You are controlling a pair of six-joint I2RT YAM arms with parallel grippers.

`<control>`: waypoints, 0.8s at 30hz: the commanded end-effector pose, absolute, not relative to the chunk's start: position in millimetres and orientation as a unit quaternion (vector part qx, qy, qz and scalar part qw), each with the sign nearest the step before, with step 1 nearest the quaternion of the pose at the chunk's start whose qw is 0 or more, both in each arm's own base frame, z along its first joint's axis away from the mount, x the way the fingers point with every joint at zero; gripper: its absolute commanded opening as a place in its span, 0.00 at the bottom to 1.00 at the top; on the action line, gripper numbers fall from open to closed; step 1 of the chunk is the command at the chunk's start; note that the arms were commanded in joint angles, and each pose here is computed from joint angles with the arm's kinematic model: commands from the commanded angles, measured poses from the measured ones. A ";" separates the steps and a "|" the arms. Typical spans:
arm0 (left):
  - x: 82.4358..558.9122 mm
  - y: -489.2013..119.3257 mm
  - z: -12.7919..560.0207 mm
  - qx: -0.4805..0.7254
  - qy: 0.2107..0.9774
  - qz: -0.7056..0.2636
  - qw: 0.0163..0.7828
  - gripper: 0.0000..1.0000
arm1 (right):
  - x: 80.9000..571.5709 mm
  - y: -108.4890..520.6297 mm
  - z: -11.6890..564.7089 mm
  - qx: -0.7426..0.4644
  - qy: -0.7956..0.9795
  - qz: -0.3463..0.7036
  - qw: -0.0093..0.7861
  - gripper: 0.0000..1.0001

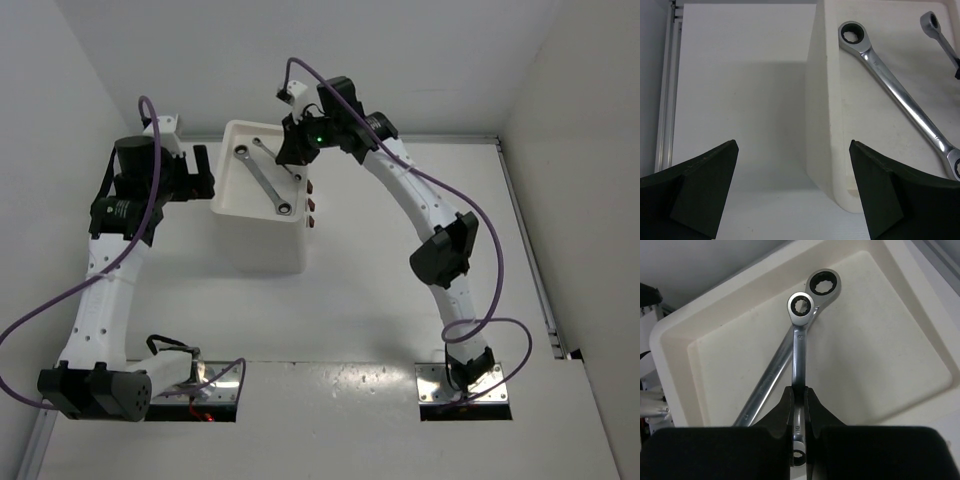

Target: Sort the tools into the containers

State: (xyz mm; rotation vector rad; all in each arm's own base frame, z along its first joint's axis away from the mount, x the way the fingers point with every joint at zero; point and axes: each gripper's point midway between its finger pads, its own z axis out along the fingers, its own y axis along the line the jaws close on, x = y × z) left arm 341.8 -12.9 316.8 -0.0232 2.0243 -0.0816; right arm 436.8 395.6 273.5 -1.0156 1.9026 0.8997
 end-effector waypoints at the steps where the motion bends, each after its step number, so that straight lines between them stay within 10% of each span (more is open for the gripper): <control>1: 341.7 -8.8 316.4 -0.021 0.845 -0.032 0.533 1.00 | 449.0 410.6 295.2 -0.395 0.729 0.346 0.439 0.00; 14: 342.4 -6.4 310.4 -0.033 0.847 -0.034 0.529 1.00 | 475.7 413.0 262.8 -0.373 0.755 0.301 0.447 0.01; 19: 340.2 -6.4 309.4 -0.033 0.847 -0.034 0.529 1.00 | 476.5 406.8 281.3 -0.365 0.751 0.290 0.467 0.54; 24: 338.7 -8.3 316.4 -0.029 0.843 -0.039 0.536 1.00 | 464.6 389.9 320.5 -0.362 0.740 0.275 0.497 0.77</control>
